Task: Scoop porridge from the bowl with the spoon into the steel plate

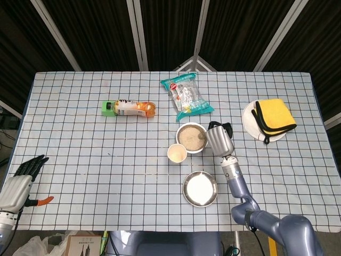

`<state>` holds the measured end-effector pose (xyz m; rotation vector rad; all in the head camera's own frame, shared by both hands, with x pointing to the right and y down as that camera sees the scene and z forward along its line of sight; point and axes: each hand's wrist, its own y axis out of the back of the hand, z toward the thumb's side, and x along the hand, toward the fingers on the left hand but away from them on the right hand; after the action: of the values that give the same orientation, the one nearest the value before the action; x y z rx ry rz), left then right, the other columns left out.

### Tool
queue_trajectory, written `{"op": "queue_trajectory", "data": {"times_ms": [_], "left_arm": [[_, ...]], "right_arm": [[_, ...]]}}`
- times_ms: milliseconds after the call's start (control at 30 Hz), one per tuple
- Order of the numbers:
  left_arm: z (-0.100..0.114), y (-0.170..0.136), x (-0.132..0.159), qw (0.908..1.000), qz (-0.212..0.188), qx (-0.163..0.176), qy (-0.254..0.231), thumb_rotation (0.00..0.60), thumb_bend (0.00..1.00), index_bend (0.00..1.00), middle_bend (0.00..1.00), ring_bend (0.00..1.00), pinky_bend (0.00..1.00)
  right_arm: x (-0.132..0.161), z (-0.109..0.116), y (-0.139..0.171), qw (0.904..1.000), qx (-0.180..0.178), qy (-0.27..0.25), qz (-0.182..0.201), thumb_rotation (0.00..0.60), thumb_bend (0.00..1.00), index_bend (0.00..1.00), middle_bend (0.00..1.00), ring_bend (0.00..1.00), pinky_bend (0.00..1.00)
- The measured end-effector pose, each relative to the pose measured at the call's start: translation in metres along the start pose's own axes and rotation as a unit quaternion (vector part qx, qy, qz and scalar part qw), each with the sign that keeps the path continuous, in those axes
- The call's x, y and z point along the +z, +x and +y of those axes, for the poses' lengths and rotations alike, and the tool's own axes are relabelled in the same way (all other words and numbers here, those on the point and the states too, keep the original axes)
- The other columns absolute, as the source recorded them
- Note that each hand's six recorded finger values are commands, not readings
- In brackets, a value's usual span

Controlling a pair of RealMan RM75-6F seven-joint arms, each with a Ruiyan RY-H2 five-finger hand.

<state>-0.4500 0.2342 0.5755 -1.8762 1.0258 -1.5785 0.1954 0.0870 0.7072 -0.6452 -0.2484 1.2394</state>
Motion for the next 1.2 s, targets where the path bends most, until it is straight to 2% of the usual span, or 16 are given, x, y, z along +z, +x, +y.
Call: {"op": "queue_trajectory", "data": {"times_ms": [333,433,533,700,900,1200], "left_arm": [[0.000,0.000,0.000,1.0000,-0.001,-0.001,-0.003,0.600,0.00,0.00,0.00,0.00,0.00],[0.000,0.000,0.000,1.0000,-0.001,-0.002,-0.003,0.600,0.00,0.00,0.00,0.00,0.00],[0.000,0.000,-0.001,1.0000,0.001,-0.002,-0.005,0.600,0.00,0.00,0.00,0.00,0.00],[0.000,0.000,-0.001,1.0000,0.002,-0.003,-0.006,0.600,0.00,0.00,0.00,0.00,0.00],[0.000,0.000,-0.001,1.0000,0.003,-0.003,-0.008,0.600,0.00,0.00,0.00,0.00,0.00],[0.000,0.000,0.000,0.9999,0.003,-0.003,-0.010,0.600,0.00,0.00,0.00,0.00,0.00]], "right_arm": [[0.022,0.012,0.004,0.9999,-0.007,-0.005,0.011,0.600,0.56,0.64,0.95,1.00,0.98],[0.027,0.013,0.005,0.9995,0.003,-0.030,0.009,0.600,0.56,0.64,0.95,1.00,0.98],[0.029,0.011,0.006,0.9970,0.030,-0.072,-0.001,0.600,0.56,0.64,0.95,1.00,0.98],[0.031,0.007,0.008,0.9834,0.086,-0.158,-0.027,0.600,0.56,0.64,0.95,1.00,0.98],[0.026,0.001,0.008,0.9635,0.130,-0.227,-0.060,0.600,0.56,0.64,0.95,1.00,0.98],[0.015,-0.008,0.010,0.9417,0.160,-0.281,-0.092,0.600,0.56,0.64,0.95,1.00,0.98]]}}
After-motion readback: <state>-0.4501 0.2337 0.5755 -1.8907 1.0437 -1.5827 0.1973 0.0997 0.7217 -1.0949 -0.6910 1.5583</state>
